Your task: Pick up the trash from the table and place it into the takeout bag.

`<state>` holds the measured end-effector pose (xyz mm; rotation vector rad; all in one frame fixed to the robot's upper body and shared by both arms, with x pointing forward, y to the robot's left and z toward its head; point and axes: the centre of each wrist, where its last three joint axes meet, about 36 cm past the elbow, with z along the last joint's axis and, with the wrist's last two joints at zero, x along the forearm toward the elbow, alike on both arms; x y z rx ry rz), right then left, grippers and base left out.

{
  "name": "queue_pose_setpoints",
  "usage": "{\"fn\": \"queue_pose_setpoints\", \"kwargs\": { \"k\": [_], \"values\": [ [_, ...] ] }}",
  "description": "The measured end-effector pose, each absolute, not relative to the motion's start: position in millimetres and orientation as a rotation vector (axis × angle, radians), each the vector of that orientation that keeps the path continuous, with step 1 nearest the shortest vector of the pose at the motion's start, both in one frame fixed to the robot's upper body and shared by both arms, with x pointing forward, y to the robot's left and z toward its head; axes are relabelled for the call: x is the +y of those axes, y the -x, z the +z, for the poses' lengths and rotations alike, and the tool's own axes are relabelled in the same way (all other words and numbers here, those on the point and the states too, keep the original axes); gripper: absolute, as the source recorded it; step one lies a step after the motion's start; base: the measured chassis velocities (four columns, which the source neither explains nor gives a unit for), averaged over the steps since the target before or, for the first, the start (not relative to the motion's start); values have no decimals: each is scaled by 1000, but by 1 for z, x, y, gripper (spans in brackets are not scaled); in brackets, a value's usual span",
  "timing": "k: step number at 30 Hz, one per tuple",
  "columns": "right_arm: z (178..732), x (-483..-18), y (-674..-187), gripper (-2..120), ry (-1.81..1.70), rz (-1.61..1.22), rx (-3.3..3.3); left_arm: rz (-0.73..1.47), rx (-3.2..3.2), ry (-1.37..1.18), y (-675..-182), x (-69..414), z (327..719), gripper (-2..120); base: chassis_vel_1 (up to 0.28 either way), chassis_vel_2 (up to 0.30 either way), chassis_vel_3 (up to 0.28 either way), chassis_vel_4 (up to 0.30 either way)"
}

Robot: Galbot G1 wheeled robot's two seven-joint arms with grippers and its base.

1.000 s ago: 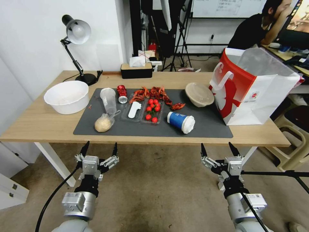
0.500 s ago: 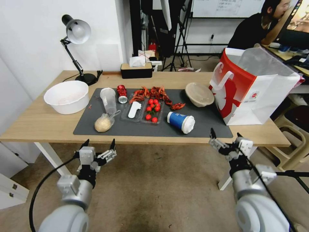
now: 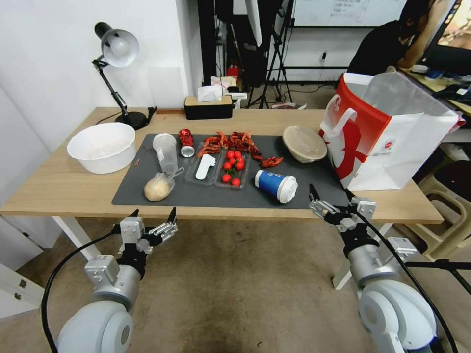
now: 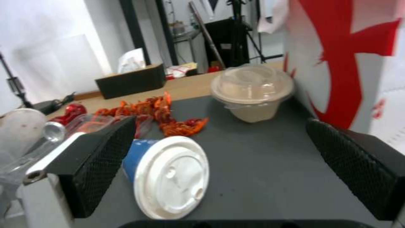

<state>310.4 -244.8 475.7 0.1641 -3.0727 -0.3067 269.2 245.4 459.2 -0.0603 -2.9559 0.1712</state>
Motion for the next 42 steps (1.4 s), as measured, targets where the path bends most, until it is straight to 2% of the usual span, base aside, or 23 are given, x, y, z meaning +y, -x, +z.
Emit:
{"fn": "queue_pose_setpoints", "kwargs": {
  "k": [15,27,42],
  "values": [
    [461,-261,-340,100,-372,-317,-2985,175,-2958,107,-273,238,453,100,0,0,0,0],
    [435,-273,-391,100,-622,-411,-2888,176,-2967,73,-271,240,451,100,0,0,0,0],
    [422,-281,-425,100,-679,-372,-2865,160,-2978,33,-269,239,446,100,0,0,0,0]
  ]
}}
